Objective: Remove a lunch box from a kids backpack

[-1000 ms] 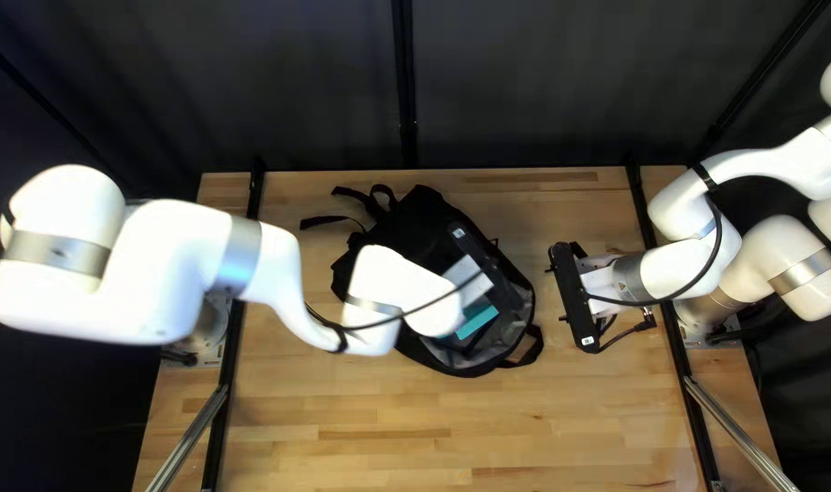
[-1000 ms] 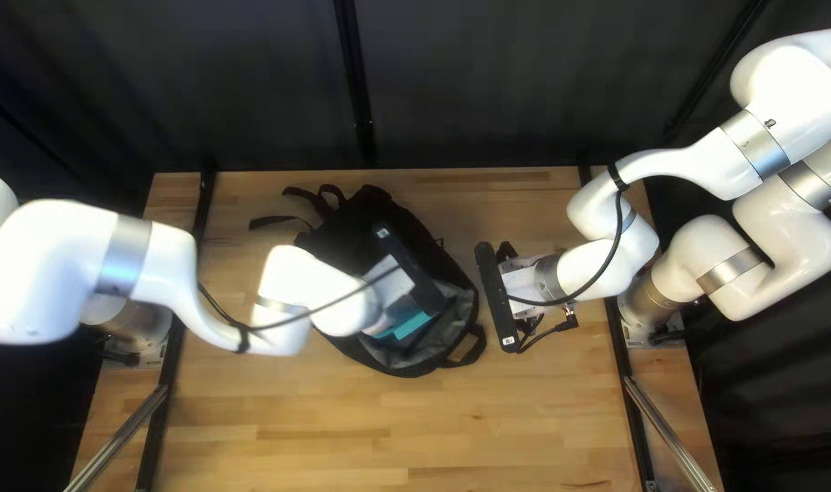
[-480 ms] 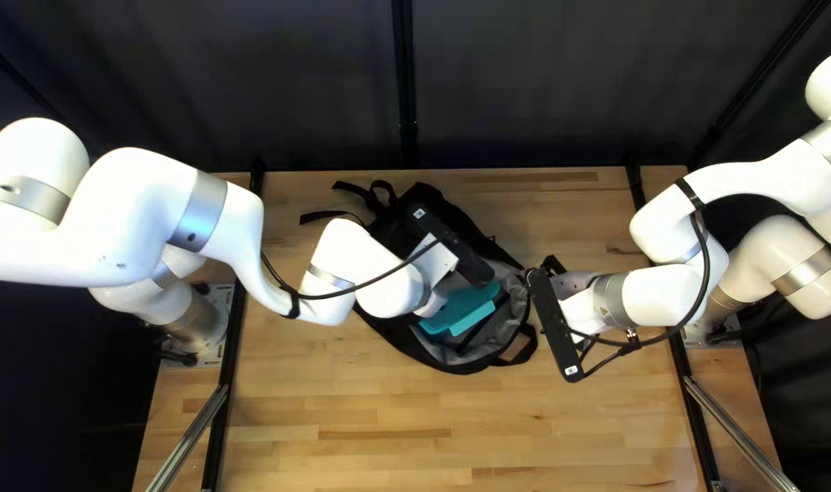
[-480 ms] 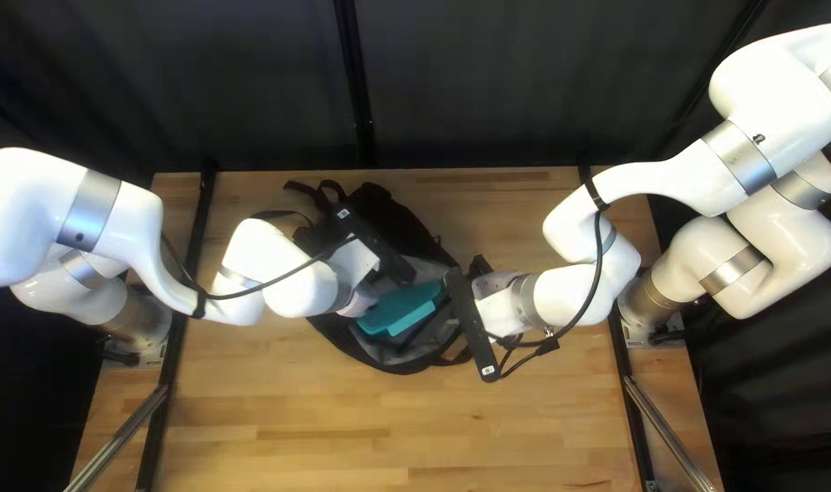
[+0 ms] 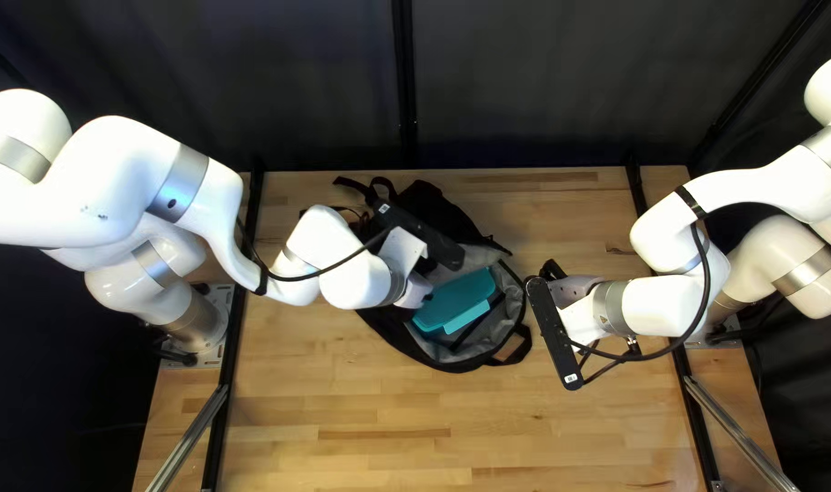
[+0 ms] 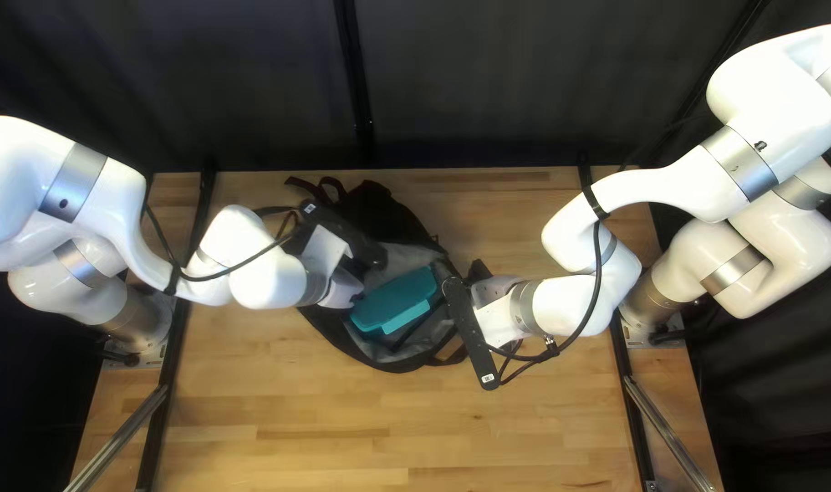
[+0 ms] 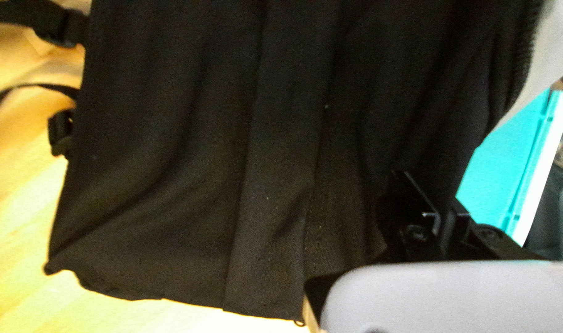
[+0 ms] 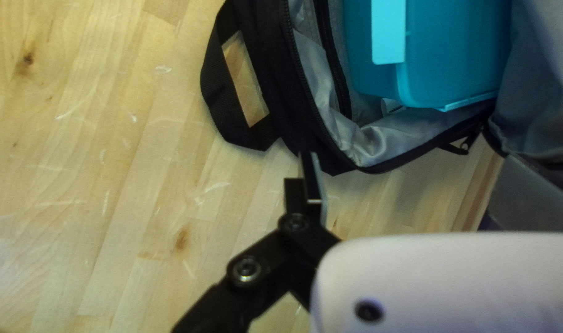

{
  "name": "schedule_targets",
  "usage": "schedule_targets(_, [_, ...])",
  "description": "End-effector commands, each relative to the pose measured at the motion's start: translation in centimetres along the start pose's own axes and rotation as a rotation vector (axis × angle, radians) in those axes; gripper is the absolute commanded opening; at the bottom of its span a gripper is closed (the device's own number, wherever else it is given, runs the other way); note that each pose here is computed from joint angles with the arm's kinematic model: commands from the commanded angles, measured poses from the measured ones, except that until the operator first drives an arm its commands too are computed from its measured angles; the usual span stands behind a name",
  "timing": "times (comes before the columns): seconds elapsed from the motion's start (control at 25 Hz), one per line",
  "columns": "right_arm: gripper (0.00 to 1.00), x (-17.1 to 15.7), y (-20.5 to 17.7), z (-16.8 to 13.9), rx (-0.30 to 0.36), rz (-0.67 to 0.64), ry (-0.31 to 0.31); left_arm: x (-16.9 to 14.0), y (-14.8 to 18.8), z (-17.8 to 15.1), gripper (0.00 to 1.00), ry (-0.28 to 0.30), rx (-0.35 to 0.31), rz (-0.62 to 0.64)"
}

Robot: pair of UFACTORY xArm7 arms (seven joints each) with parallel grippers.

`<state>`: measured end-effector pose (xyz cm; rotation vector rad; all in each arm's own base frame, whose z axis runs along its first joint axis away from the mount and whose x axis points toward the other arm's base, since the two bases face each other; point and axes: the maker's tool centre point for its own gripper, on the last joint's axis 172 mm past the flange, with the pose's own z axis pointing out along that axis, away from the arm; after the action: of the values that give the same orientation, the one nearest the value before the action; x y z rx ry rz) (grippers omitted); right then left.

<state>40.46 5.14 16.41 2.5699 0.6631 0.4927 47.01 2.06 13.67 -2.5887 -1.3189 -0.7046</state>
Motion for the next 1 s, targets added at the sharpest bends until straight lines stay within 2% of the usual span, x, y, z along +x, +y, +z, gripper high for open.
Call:
schedule_targets(0.04, [1.0,0.4,-0.2,0.2,-0.01,-0.018,-0.005,0.2,-0.1,0.4,0.0,0.006,-0.021,-0.055])
schedule_targets(0.36, [1.0,1.8,-0.5,-0.4,-0.055,-0.077,-0.005,0.5,-0.9,0.5,0.0,0.029,-0.05,-0.145])
schedule_targets(0.48, [1.0,1.5,0.9,-0.1,-0.07,-0.035,-0.034,0.7,-1.3,0.7,0.0,0.028,-0.063,-0.175])
schedule_targets(0.6, [1.0,1.5,0.9,-0.1,-0.07,-0.035,-0.034,0.8,-1.3,0.9,0.0,0.025,-0.081,-0.199])
schedule_targets(0.84, [1.0,1.5,0.9,-0.1,-0.07,-0.035,-0.034,0.6,0.3,0.7,0.0,-0.011,-0.115,-0.114])
schedule_targets(1.0, [1.0,1.5,0.9,-0.1,-0.07,-0.035,-0.034,0.6,0.3,0.7,0.0,-0.011,-0.115,-0.114])
